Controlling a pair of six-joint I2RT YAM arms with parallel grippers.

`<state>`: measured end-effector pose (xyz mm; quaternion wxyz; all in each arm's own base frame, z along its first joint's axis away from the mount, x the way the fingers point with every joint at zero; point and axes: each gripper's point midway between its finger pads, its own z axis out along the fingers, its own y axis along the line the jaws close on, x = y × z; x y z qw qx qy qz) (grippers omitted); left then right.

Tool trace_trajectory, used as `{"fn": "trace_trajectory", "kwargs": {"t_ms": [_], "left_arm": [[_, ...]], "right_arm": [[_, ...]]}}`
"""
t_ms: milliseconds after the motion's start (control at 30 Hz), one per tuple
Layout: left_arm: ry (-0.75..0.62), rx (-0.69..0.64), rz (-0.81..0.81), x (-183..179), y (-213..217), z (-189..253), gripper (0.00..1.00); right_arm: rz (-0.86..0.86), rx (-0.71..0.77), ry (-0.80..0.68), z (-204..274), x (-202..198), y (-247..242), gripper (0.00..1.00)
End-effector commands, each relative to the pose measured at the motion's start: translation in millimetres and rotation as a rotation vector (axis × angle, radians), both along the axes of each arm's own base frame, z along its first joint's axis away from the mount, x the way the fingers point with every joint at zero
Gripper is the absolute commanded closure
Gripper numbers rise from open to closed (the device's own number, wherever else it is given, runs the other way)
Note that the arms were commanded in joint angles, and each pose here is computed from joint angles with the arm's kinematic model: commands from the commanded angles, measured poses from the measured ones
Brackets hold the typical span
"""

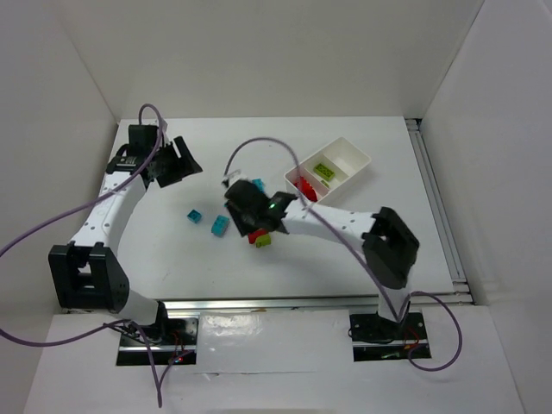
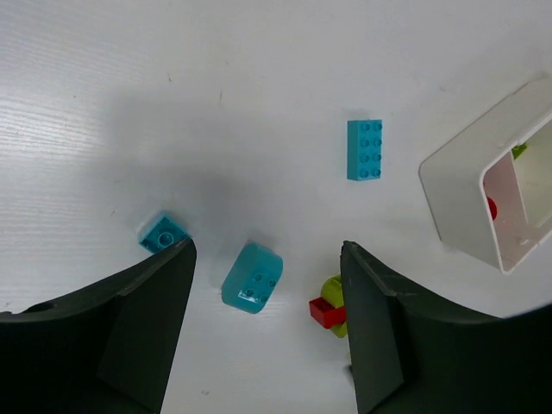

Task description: Sort the legos into containers by color

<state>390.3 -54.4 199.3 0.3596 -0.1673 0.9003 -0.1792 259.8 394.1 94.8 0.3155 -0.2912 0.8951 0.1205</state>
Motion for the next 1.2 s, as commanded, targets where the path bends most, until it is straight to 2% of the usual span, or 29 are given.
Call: {"fn": "trace_trajectory", "kwargs": {"t_ms": [0,33,133,300,500,667,800,867,933,1033,1167], "left_arm": [[0.053,0.008,0.029,4,2,-10,0.22],[0.062,0.021,0.018,5,0,-12,0.22],[0.082,0.039,-0.026,9,-16,-21,0.21],[0.170,0.084,-0.048,12,-21,-45,0.20],[0.239,0.104,-0.005,13,-18,-66,0.20],[0.270,0.123,0.019,10,-13,-75,0.19],[0.317,0.159,0.062,2,0,-91,0.16],[0.327,0.159,0.070,0,3,-94,0.15],[0.328,0.154,0.078,0,3,-94,0.15],[0.329,0.152,0.087,0,7,-94,0.15],[0.312,0.153,0.112,1,12,-87,0.15]], "right_arm": [[-0.251,0.167,-0.199,95,83,-65,0.63],[-0.284,0.188,-0.227,109,95,-79,0.63],[-0.424,0.164,-0.234,110,134,-134,0.63],[-0.602,0.142,-0.212,98,185,-204,0.62],[-0.688,0.125,-0.190,75,215,-234,0.62],[-0.746,0.098,-0.190,62,227,-257,0.58],[-0.765,0.077,-0.183,47,232,-263,0.44],[-0.765,0.087,-0.193,49,234,-262,0.29],[-0.756,0.090,-0.205,54,232,-256,0.22],[-0.716,0.096,-0.240,67,229,-240,0.20],[-0.508,0.115,-0.296,86,204,-157,0.28]]}}
